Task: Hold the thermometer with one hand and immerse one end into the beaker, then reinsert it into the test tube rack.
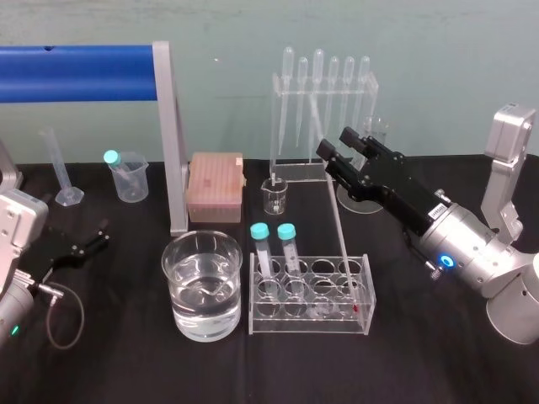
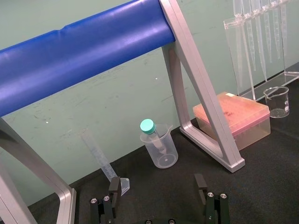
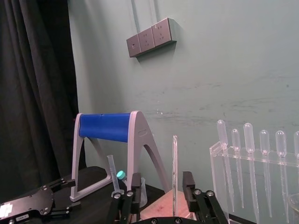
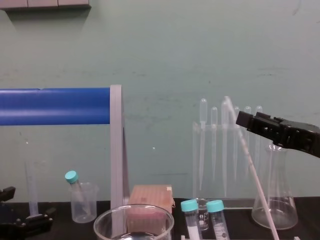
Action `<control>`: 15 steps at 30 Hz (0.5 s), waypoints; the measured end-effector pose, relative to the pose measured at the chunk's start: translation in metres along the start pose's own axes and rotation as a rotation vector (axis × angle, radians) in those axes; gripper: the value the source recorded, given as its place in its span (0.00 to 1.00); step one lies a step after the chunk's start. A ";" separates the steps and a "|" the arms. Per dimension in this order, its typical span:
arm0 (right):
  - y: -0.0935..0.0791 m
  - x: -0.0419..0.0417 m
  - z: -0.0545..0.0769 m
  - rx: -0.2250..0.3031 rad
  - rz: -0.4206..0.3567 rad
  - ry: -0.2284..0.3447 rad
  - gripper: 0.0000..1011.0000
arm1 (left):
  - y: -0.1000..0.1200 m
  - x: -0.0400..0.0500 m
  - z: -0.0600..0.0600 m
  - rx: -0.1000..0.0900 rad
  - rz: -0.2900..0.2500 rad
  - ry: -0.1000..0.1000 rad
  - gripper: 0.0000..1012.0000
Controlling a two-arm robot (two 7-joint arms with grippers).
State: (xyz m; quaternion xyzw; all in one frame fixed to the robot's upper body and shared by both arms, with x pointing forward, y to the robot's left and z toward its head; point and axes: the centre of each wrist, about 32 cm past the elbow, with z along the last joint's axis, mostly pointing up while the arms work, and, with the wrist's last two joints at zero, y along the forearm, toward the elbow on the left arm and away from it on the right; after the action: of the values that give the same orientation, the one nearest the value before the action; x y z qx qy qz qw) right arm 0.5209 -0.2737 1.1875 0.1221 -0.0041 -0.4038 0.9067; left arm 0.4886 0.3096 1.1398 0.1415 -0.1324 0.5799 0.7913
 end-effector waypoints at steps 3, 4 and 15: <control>0.000 0.0000 0.000 0.000 0.000 0.000 0.64 | 0.000 0.0000 0.000 0.000 0.000 0.000 1.00; 0.000 0.0000 0.000 0.000 0.000 0.000 0.68 | 0.000 0.0000 0.000 0.000 0.000 0.000 1.00; 0.000 0.0000 0.000 0.001 0.001 0.000 0.97 | 0.000 0.0000 0.000 0.000 0.000 0.000 1.00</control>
State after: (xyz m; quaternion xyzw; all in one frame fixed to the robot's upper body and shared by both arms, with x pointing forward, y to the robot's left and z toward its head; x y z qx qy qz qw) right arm 0.5209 -0.2737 1.1875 0.1223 -0.0044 -0.4034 0.9068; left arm 0.4886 0.3097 1.1398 0.1415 -0.1324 0.5799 0.7913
